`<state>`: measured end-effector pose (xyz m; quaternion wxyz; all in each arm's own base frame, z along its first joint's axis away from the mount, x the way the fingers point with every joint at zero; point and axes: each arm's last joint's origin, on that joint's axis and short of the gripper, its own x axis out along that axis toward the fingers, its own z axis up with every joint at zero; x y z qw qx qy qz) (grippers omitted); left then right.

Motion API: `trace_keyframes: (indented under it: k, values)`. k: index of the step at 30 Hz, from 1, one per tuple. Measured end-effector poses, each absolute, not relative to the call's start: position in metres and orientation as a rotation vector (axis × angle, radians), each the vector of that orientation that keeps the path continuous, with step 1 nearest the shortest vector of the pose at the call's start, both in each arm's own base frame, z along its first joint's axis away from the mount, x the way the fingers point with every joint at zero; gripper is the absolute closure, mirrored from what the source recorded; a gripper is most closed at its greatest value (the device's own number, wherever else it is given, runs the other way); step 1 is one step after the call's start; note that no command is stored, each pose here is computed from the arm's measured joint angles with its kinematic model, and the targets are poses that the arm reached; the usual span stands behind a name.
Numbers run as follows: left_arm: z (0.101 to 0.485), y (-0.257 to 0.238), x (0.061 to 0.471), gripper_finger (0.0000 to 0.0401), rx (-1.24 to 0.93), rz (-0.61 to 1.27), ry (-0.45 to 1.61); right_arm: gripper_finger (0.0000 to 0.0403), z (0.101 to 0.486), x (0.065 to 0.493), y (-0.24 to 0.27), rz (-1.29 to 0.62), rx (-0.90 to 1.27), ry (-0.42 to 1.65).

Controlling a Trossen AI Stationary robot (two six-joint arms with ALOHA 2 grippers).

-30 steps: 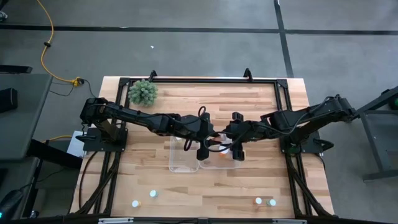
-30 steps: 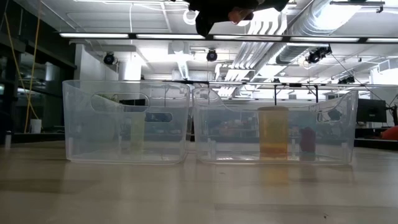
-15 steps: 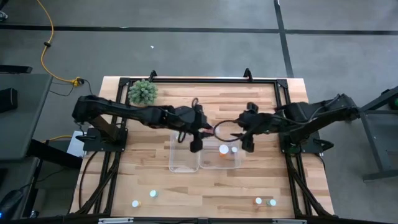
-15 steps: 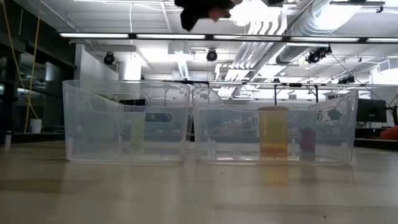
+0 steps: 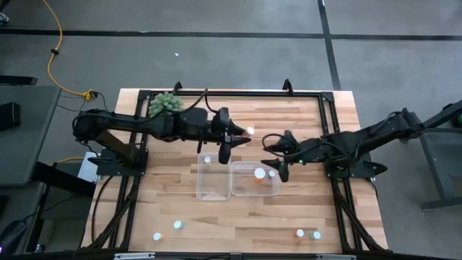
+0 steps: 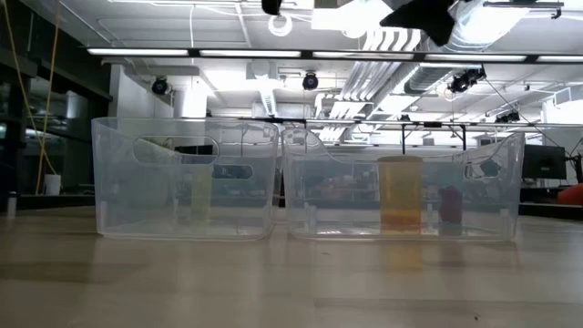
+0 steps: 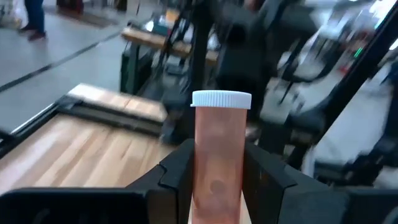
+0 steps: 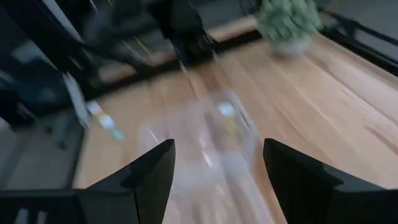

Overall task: Pick and place medicine bottles into bin by pill shape (circle, oval)
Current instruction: Put the red pill bottle into the left transparent bin

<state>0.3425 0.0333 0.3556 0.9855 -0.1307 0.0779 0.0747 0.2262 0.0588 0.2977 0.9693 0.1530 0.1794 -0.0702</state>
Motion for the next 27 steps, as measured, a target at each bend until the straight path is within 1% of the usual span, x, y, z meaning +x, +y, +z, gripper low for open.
trace_keyframes:
  k: [5, 10, 17, 22, 27]
  values:
    - [0.347, 0.029, 0.344, 0.0299, -0.356, 0.115, -0.02, 0.0166, 0.283, 0.236, 0.061, -0.123, 0.337, 0.209]
    - [0.339, 0.027, 0.34, 0.0299, -0.436, 0.08, -0.188, 0.0166, 0.286, 0.248, 0.058, -0.153, 0.336, 0.081]
    - [0.337, 0.024, 0.339, 0.0299, -0.439, 0.123, -0.224, 0.0167, 0.298, 0.269, 0.049, -0.183, 0.318, 0.016]
    - [0.337, 0.022, 0.339, 0.0299, -0.395, 0.135, -0.226, 0.0167, 0.314, 0.278, 0.043, -0.105, 0.352, -0.016]
    - [0.338, 0.021, 0.339, 0.0299, -0.371, 0.15, -0.229, 0.0167, 0.329, 0.28, 0.041, -0.093, 0.355, -0.056]
